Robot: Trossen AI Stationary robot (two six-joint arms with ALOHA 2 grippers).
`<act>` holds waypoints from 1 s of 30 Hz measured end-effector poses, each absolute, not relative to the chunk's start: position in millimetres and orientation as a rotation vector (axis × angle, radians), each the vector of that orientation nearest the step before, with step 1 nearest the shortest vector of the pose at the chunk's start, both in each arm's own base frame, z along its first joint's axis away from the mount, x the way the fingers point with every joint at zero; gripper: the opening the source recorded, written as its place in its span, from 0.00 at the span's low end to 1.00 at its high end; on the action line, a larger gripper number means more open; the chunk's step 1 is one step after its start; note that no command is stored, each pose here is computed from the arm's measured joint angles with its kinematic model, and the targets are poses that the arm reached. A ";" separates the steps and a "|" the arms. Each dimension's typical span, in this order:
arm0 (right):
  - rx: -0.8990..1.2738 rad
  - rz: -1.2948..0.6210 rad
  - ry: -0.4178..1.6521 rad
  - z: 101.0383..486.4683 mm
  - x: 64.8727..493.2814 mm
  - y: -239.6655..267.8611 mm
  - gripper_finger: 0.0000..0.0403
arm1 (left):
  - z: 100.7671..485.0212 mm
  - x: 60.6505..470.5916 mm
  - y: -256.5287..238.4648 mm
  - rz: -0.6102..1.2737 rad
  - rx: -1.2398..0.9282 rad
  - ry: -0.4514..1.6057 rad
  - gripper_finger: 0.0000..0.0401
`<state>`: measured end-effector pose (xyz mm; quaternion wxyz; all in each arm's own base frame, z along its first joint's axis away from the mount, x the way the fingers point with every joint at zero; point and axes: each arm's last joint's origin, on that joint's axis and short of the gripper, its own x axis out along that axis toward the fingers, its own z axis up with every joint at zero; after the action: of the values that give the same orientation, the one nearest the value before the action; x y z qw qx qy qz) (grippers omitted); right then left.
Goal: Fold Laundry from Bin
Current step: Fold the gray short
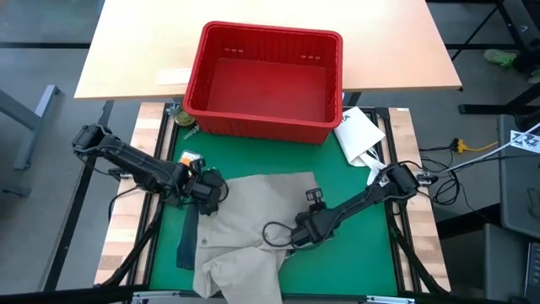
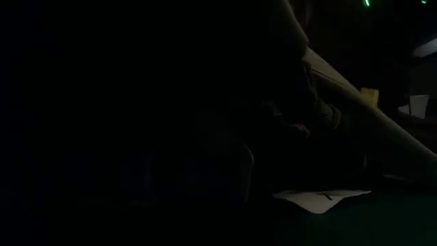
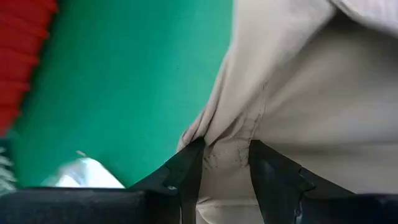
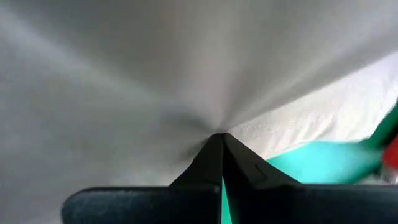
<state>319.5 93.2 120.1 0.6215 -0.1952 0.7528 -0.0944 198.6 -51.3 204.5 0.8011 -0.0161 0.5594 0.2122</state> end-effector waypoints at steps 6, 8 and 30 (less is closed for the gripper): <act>-0.410 -0.335 1.908 125.4 301.4 88.4 0.01 | 209.3 204.4 -37.8 0.439 0.075 1.206 0.32; -0.410 -0.357 1.930 127.0 299.1 87.7 0.01 | 213.7 206.9 -35.8 0.438 0.077 1.198 0.32; -0.338 -0.374 1.805 187.1 280.8 88.2 0.01 | 285.6 202.5 -66.7 0.108 -0.072 1.106 0.32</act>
<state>280.8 88.2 187.1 0.5921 -0.1453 0.7762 -0.1608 202.5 -66.7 285.6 0.8490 -0.0342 0.5247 0.0511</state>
